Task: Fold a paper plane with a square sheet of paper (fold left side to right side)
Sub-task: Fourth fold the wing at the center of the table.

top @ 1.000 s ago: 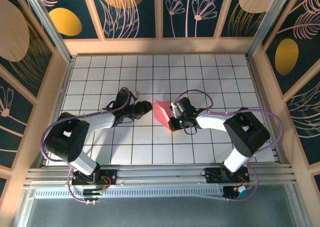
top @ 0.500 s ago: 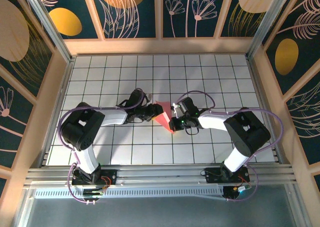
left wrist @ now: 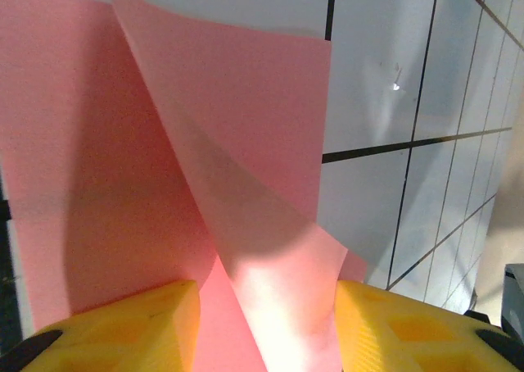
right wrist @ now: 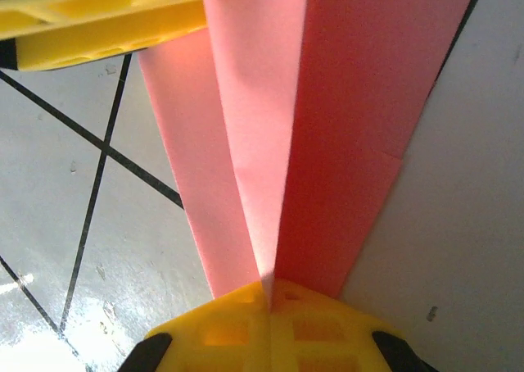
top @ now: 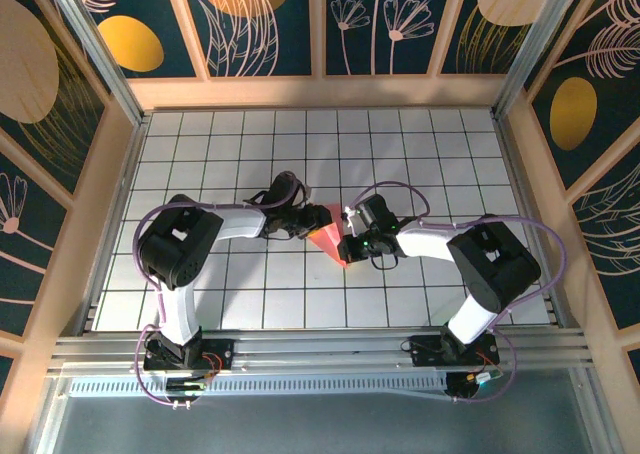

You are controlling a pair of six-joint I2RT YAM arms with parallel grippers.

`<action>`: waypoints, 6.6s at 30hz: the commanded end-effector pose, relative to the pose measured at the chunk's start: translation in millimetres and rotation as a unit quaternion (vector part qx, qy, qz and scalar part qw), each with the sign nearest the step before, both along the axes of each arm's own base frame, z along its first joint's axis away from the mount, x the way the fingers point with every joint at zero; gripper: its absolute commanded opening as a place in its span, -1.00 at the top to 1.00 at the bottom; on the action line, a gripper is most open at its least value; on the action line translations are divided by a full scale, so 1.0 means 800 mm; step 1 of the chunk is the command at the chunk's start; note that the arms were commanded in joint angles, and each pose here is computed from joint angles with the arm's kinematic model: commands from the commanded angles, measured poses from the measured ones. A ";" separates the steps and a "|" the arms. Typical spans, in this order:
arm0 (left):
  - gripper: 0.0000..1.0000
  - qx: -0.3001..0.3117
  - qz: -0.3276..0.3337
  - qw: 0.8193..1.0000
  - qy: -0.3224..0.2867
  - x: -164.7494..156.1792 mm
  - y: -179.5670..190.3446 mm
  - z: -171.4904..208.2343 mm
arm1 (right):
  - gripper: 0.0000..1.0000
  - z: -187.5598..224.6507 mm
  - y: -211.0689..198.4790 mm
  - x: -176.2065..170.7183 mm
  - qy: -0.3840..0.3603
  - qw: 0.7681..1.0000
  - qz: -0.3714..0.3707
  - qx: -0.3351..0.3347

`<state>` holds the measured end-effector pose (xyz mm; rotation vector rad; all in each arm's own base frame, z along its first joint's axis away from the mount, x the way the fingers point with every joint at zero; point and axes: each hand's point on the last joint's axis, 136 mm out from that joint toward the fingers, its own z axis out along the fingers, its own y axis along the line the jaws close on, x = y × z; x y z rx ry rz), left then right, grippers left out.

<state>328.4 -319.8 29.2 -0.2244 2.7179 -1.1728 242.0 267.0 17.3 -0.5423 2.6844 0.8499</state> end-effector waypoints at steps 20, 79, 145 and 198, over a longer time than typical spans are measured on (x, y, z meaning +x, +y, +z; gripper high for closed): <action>0.07 0.094 0.005 0.995 0.028 -0.010 0.029 -0.051 | 0.66 0.010 0.003 -0.007 0.020 0.999 0.016 0.029; 0.09 0.088 0.007 0.996 0.022 -0.009 0.028 -0.045 | 0.99 0.035 0.012 0.062 0.047 0.986 -0.037 0.152; 0.52 -0.007 -0.017 0.999 -0.046 0.009 -0.007 0.047 | 1.00 -0.034 -0.028 0.056 0.082 0.991 -0.093 0.040; 1.00 0.080 -0.007 0.996 0.036 -0.019 0.021 -0.073 | 0.58 0.044 -0.010 0.088 0.035 0.990 -0.099 0.096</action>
